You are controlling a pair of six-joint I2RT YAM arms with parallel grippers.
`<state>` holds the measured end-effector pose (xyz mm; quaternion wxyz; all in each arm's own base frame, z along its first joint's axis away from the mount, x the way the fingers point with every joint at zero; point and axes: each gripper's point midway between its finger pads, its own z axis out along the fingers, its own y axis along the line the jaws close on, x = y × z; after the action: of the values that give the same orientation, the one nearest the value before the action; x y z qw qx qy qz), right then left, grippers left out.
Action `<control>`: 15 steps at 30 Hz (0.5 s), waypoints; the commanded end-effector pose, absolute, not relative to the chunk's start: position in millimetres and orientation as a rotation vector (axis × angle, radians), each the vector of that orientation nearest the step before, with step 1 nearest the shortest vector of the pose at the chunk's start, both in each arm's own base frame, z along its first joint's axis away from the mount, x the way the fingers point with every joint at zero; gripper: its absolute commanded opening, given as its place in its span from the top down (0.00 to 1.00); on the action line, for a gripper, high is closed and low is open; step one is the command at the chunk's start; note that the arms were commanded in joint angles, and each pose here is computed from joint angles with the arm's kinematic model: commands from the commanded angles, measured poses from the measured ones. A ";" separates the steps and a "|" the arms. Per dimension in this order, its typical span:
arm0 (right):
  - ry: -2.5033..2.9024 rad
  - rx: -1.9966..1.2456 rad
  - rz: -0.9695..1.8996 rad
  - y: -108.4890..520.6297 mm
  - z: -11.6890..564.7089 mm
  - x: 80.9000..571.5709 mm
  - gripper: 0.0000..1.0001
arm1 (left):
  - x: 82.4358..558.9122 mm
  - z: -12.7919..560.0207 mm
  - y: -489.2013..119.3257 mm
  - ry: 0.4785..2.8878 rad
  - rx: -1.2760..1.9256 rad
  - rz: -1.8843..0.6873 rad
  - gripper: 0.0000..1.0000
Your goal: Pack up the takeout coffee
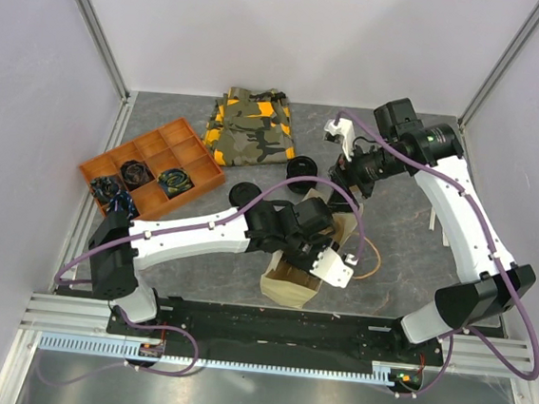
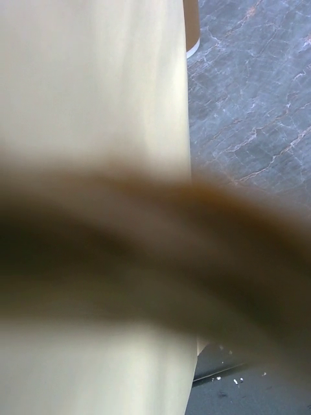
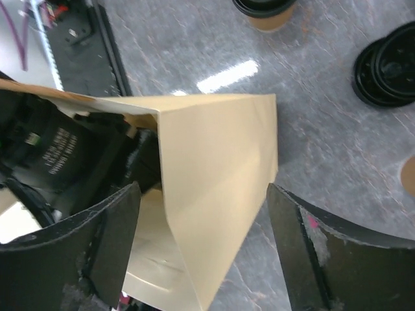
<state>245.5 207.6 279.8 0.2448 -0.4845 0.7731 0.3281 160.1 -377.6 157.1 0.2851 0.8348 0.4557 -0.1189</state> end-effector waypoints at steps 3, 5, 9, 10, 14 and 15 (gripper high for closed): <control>2.140 -1.378 0.788 186.7 289.2 227.1 0.04 | 162.5 175.2 -380.6 1.213 2.182 -0.327 0.88; 2.147 -1.319 0.778 188.4 301.9 231.6 0.02 | 162.7 173.8 -379.3 1.222 2.182 -0.322 0.88; 2.225 -1.128 0.775 182.0 315.3 246.3 0.02 | 162.8 173.5 -377.8 1.233 2.178 -0.320 0.88; 2.247 -1.085 0.801 180.6 317.0 245.1 0.02 | 163.0 173.9 -377.7 1.246 2.170 -0.320 0.88; 2.346 -0.945 0.850 169.1 309.7 231.8 0.02 | 164.7 175.5 -377.6 1.276 2.147 -0.320 0.88; 2.405 -0.912 0.871 167.2 298.3 224.8 0.02 | 164.6 176.9 -377.7 1.277 2.142 -0.321 0.88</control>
<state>267.4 179.7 314.7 0.2933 -0.4008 0.8183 0.2891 160.6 -376.6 157.1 0.2847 0.8298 0.4652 -0.1182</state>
